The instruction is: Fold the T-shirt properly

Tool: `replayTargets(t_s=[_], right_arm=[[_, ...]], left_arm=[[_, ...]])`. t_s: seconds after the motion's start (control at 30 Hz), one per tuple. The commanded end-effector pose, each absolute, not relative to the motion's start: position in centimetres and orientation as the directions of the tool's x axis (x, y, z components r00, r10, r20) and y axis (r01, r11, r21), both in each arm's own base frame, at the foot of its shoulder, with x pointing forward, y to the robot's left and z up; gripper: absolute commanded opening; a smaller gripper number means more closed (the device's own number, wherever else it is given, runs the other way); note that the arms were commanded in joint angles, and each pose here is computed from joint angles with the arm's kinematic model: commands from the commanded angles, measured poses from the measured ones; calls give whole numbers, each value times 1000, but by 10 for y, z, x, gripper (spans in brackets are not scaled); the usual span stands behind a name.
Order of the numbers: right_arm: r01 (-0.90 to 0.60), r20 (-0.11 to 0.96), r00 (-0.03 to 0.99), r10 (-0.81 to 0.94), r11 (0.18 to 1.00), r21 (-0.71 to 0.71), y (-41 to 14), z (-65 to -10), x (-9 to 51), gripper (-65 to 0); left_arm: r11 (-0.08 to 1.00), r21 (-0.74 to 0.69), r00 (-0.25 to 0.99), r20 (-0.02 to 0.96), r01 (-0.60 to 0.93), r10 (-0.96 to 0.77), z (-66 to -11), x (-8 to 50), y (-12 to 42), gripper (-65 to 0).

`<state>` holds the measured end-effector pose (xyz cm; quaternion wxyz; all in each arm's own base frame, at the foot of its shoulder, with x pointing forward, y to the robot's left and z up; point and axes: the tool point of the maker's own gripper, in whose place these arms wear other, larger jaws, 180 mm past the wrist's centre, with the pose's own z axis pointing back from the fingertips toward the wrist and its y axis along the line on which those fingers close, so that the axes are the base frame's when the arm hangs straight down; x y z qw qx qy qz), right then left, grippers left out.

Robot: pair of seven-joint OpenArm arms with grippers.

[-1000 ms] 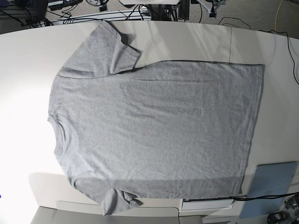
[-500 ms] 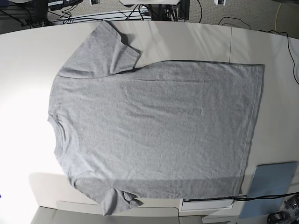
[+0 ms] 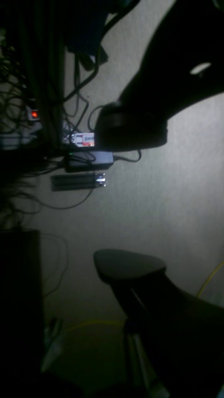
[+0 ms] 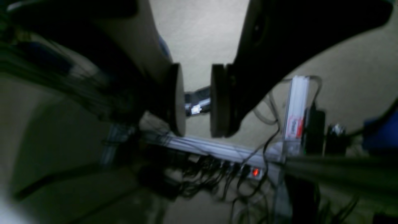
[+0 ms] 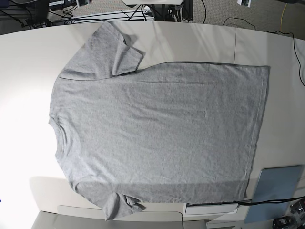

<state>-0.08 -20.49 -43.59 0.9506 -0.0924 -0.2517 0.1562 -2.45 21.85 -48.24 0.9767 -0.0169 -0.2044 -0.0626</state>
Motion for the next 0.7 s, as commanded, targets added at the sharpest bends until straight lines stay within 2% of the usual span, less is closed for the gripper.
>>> replayTargets(t_s=[0.0, 0.2, 0.47, 0.67], right_arm=[[-256, 473, 805, 359, 928, -270, -206, -423, 5, -503], [-225, 552, 724, 414, 898, -378, -226, -375, 47, -503], [-229, 538, 703, 465, 864, -448, -252, -360, 70, -503], [-274, 520, 672, 527, 830, -487, -264, -353, 81, -503]], left_arm=[[989, -2, 904, 405, 148, -134, -475, -24, 220, -159], [970, 59, 854, 463, 235, -235, -455, 8, 215, -159], [910, 247, 754, 510, 333, -414, -423, 50, 219, -159], [829, 384, 671, 489, 407, -557, -408, 72, 223, -159]])
